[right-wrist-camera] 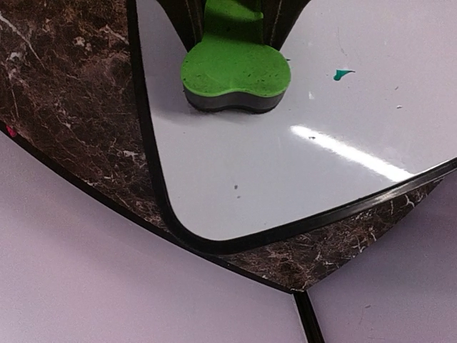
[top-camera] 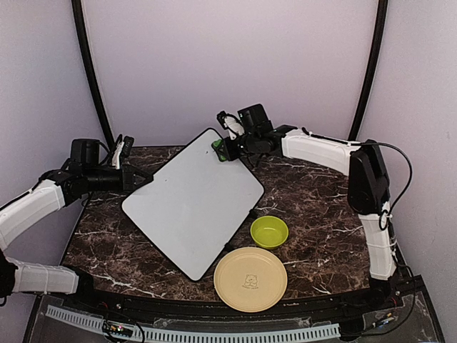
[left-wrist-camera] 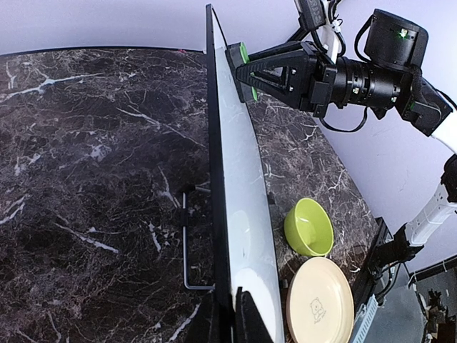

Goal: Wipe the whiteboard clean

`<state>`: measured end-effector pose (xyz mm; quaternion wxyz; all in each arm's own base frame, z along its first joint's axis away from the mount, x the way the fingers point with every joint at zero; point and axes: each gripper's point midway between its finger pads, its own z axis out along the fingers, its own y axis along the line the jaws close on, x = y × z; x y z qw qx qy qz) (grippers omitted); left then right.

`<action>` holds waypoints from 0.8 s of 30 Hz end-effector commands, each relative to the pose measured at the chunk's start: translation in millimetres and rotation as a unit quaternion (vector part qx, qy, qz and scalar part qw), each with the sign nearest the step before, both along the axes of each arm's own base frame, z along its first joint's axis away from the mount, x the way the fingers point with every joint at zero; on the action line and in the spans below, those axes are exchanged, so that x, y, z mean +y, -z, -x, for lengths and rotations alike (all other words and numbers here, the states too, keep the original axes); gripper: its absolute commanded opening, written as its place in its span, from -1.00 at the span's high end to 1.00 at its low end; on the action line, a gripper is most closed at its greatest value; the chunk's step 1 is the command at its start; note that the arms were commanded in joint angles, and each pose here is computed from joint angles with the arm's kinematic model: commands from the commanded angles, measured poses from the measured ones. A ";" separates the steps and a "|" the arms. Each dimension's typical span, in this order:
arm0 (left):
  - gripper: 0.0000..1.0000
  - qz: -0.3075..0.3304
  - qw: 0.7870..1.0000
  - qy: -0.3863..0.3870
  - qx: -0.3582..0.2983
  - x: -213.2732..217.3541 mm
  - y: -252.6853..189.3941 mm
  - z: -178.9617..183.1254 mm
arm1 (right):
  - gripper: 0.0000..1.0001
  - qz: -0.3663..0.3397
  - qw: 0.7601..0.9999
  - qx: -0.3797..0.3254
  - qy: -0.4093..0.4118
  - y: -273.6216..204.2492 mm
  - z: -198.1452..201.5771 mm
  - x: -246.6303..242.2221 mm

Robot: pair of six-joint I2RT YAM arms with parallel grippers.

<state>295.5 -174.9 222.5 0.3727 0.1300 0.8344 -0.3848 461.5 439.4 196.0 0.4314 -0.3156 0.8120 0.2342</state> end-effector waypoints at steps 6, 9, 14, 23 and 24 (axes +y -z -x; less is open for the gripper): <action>1.00 0.012 0.992 0.115 -0.058 -28.9 -19.0 29.3 | 1.00 0.008 0.999 0.025 -0.026 16.4 0.3 12.9; 1.00 0.010 0.991 0.116 -0.062 -28.5 -20.8 29.7 | 1.00 0.026 0.999 0.020 -0.006 22.4 -9.4 -1.2; 1.00 0.004 0.991 0.113 -0.068 -27.4 -21.4 28.4 | 1.00 0.030 0.999 0.025 0.013 27.7 -18.9 -25.0; 1.00 0.000 0.991 0.114 -0.073 -27.3 -24.3 27.4 | 1.00 0.015 0.999 0.031 0.002 23.5 -10.8 -28.0; 1.00 0.000 0.991 0.115 -0.073 -27.3 -24.2 27.5 | 1.00 0.007 0.999 0.036 -0.007 22.7 -7.7 -24.7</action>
